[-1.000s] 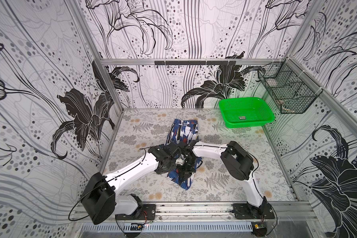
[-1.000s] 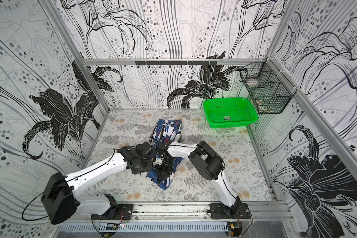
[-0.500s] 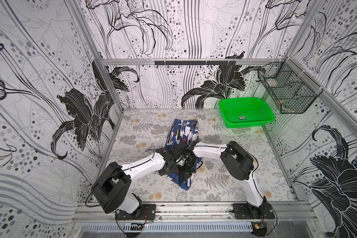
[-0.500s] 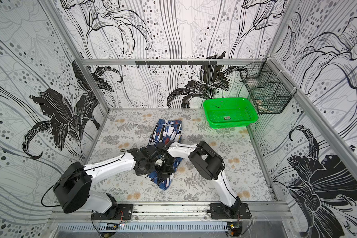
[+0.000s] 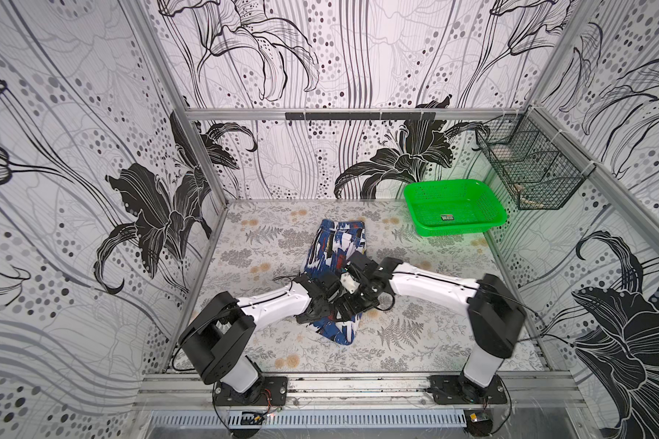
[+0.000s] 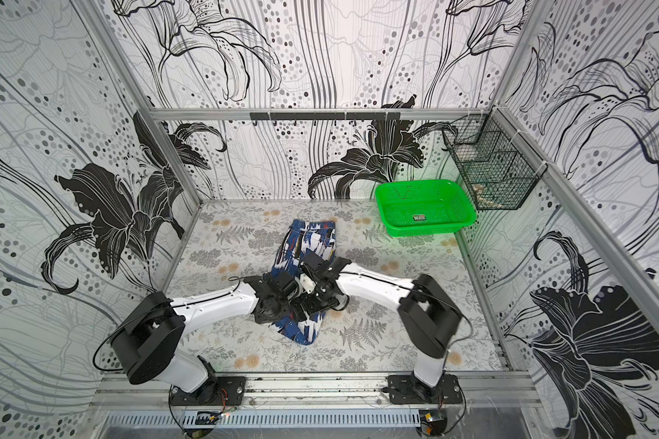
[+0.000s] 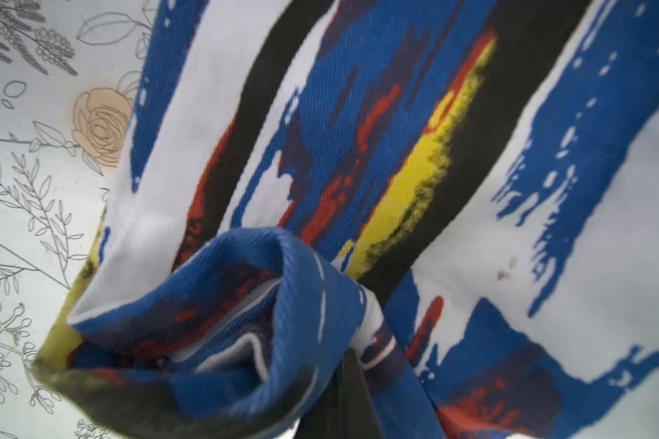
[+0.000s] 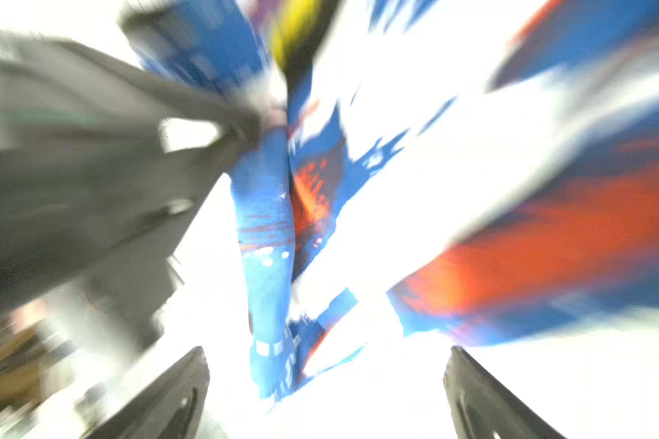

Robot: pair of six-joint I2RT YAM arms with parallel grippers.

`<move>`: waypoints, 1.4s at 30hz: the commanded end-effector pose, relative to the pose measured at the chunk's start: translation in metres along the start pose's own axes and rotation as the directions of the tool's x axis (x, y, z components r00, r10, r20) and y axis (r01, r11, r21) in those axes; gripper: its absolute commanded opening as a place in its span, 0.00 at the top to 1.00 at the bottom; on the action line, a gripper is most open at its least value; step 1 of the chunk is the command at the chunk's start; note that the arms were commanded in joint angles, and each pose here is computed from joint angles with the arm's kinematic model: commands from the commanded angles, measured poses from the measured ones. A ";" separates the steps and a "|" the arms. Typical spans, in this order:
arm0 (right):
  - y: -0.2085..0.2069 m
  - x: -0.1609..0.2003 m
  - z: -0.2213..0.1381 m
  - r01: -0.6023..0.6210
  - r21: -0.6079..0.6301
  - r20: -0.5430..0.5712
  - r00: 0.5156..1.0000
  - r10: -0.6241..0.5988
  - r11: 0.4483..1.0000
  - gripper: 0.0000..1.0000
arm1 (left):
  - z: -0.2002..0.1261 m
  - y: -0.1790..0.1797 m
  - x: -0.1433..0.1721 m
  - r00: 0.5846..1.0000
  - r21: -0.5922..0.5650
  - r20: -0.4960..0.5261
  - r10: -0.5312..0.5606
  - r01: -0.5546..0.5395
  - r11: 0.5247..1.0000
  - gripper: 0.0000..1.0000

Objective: Roll up the long pants
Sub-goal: Roll the long pant at the center of the board.

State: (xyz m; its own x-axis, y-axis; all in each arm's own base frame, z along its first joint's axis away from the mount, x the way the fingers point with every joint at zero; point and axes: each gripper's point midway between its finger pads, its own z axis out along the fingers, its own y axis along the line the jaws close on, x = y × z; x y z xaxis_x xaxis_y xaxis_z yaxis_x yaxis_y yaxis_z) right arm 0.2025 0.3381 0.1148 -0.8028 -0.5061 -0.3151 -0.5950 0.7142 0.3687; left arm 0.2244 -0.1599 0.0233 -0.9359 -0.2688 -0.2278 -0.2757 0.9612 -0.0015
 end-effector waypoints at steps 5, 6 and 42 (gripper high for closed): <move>0.041 0.019 -0.045 0.445 0.497 0.125 0.813 -0.568 0.745 0.00 | 0.015 -0.008 -0.003 1.000 -0.005 -0.001 0.024 -0.024 1.000 1.00; 0.051 0.028 -0.041 0.494 0.524 0.086 0.780 -0.619 0.694 0.00 | 0.014 -0.010 -0.005 1.000 -0.006 0.003 0.028 -0.028 1.000 1.00; 0.090 0.104 0.057 0.505 0.813 -0.211 0.719 -0.663 0.290 0.04 | -0.011 -0.020 -0.036 1.000 0.052 -0.006 0.026 -0.026 0.998 1.00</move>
State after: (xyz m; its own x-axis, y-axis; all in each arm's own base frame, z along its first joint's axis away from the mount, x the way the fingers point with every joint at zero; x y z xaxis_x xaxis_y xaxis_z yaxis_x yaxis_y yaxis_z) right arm 0.0730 0.3596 0.0693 -0.2077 -0.9420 -0.2637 -0.5122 0.3344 -0.7911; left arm 0.2578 -0.1687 0.0365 -0.9435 -0.2485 -0.2192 -0.2466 0.9684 -0.0365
